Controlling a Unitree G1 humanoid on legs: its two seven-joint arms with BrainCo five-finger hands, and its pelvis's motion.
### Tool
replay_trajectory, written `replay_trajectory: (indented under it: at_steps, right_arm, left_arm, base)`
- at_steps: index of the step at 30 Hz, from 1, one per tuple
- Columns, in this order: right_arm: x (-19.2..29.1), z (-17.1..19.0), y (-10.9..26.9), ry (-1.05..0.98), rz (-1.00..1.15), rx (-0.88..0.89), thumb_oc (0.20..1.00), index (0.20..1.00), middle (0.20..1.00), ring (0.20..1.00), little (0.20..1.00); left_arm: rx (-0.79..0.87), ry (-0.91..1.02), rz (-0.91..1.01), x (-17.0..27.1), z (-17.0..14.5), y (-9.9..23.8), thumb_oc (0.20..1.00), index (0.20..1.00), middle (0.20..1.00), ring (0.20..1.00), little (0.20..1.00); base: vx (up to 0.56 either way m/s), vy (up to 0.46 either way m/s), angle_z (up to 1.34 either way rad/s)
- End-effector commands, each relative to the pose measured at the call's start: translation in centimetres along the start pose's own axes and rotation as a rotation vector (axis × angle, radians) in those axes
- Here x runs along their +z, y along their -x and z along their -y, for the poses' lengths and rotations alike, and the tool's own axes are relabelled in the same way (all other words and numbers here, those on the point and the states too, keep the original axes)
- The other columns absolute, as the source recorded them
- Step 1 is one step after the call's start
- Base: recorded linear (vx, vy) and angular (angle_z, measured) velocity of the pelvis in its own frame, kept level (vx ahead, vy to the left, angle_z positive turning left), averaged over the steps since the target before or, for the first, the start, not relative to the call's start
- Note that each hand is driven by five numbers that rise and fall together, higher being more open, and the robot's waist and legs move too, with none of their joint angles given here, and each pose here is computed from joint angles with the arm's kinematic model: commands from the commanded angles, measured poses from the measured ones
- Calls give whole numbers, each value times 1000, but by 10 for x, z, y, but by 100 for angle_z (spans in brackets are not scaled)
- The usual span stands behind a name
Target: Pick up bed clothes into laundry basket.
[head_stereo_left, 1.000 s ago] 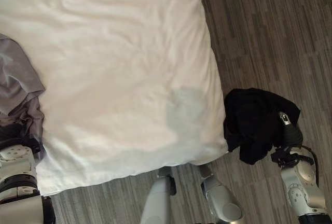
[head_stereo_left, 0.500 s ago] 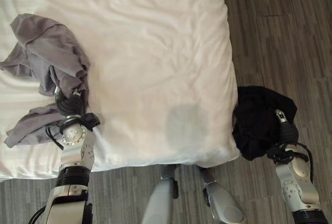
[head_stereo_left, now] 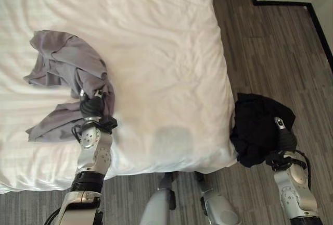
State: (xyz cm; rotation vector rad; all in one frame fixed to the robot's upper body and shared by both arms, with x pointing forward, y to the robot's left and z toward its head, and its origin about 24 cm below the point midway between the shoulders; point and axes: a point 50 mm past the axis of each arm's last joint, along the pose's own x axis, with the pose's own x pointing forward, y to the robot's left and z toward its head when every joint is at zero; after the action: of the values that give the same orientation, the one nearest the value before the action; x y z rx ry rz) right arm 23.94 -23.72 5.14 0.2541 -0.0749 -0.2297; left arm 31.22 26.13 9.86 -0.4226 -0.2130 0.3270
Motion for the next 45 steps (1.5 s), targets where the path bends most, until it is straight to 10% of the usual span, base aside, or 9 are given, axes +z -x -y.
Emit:
replay_trajectory:
  at_steps: [1,16,24,35,45]
  right_arm:
    - [21,2,-5,41,107,20,200,200,200,200,200]
    - [39,20,-13,73,197,-60,200,200,200,200,200]
    - [69,28,-16,-293,408,-139,200,200,200,200,200]
    - [74,49,2,-593,548,-210,200,200,200,200,200]
    - [86,52,16,-391,548,-249,200,200,200,200,200]
  left_arm:
    - [-234,117,-116,-32,51,12,200,200,200,200,200]
    - [-394,389,-1,-7,75,24,200,200,200,200,200]
    - [-361,556,27,-8,65,38,200,200,200,200,200]
    - [-186,495,2,-22,5,76,200,200,200,200,200]
    - [-254,304,154,25,5,59,200,200,200,200,200]
  base:
    - [52,7,-7]
    - [80,4,-9]
    - [37,0,-5]
    - [2,28,-8]
    - [-121,62,-59]
